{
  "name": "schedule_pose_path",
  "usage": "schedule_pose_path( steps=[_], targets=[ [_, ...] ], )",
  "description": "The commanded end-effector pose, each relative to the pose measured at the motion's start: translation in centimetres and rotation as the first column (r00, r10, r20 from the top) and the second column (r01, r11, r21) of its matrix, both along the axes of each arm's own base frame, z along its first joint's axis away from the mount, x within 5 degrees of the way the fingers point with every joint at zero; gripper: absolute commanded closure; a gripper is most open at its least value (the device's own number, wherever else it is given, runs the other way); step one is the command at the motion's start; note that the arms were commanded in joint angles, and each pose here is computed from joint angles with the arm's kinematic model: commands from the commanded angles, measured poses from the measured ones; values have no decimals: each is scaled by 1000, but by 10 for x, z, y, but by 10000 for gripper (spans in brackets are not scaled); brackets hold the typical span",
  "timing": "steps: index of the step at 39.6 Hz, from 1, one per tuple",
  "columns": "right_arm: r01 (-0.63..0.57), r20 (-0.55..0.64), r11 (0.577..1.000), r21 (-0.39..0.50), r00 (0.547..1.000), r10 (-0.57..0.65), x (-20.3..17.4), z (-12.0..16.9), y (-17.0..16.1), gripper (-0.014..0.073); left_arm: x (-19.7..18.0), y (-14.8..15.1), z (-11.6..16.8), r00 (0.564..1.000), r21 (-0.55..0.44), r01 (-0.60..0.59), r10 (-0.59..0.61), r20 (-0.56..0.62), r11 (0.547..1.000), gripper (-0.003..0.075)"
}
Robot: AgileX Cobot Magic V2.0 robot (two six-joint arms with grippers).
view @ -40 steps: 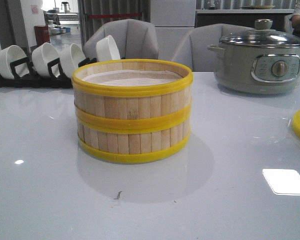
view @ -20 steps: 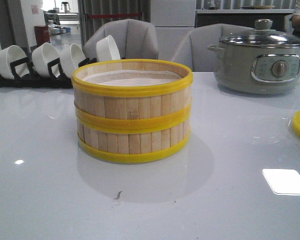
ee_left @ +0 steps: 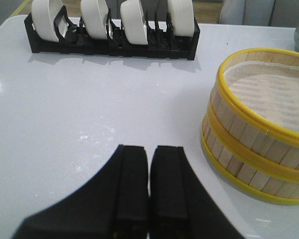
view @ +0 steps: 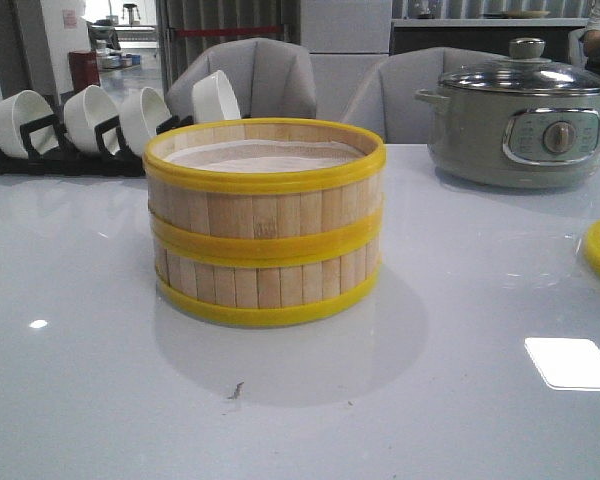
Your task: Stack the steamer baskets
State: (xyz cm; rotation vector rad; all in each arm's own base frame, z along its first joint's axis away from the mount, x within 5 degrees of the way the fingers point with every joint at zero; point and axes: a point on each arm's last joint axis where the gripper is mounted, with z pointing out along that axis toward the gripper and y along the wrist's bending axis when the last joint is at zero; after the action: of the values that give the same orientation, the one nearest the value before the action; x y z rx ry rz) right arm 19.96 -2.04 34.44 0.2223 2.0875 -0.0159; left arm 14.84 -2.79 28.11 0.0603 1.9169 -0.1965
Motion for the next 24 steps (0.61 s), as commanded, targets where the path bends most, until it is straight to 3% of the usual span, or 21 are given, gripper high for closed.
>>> schedule_pose_path(
  steps=[1,4,10,24],
  targets=[
    [-5,106,1000,-21,994,7,2,18,0,232,2,-1,18,993,-31,10,-7,115,999,632],
    [-5,102,1000,-21,995,7,2,17,0,321,3,-1,18,994,-31,10,-7,114,999,632],
    [-4,87,1000,-20,996,6,1,15,0,578,3,-1,18,994,-31,10,-7,114,999,632],
    [-2,7,1000,-3,1000,2,3,6,0,546,3,-1,18,994,-31,10,-7,114,999,632]
  ],
)
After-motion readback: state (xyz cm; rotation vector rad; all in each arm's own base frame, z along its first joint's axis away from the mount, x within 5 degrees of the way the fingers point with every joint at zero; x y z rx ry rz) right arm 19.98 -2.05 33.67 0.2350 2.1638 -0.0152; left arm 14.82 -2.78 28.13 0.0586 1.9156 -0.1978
